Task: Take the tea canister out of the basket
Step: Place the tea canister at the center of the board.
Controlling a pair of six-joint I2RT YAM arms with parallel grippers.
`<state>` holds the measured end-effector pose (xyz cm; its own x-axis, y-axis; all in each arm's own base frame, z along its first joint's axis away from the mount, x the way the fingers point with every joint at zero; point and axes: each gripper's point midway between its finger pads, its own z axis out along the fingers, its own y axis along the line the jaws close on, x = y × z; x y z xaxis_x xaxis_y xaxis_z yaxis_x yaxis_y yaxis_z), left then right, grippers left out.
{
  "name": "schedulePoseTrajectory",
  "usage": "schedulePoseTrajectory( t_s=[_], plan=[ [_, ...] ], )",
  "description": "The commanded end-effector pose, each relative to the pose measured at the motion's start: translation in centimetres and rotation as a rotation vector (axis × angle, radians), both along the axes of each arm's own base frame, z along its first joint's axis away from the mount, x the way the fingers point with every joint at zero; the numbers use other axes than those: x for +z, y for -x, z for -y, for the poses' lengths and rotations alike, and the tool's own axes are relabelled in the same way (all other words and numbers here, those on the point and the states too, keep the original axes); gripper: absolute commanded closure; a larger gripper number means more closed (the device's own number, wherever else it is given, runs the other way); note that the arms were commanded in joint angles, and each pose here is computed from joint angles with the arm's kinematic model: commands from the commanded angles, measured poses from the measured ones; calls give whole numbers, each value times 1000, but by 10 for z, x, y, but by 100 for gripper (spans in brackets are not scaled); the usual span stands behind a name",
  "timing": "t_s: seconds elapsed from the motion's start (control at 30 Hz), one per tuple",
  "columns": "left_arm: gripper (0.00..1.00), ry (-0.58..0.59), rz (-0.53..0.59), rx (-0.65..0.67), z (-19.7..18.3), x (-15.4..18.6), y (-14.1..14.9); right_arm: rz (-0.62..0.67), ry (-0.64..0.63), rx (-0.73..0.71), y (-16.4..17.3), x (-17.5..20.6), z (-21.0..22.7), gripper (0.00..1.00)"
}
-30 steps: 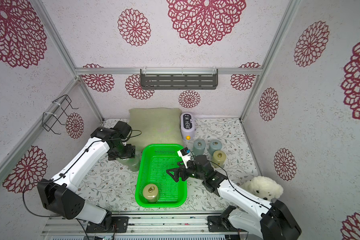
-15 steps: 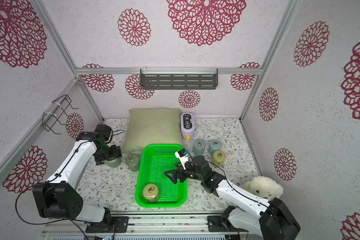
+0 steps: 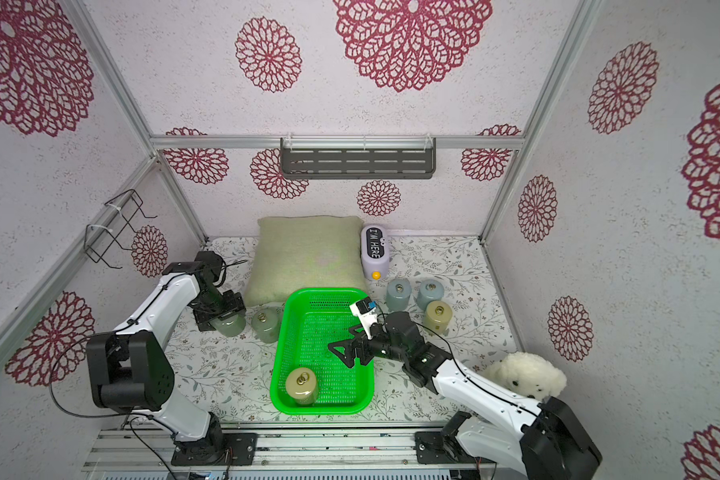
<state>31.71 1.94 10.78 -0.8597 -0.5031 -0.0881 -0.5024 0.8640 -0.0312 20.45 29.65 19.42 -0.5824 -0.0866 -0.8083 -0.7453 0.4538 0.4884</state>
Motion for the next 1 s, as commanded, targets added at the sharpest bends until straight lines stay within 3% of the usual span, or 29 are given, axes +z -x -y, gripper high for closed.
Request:
schedulePoseTrajectory(
  t_s=[0.0, 0.97],
  plan=[
    [19, -12, 25, 18, -6, 0, -14, 27, -46, 21, 6, 16, -2, 1],
    [19, 10, -54, 65, -16, -61, -38, 8, -51, 28, 5, 11, -6, 1]
  ],
)
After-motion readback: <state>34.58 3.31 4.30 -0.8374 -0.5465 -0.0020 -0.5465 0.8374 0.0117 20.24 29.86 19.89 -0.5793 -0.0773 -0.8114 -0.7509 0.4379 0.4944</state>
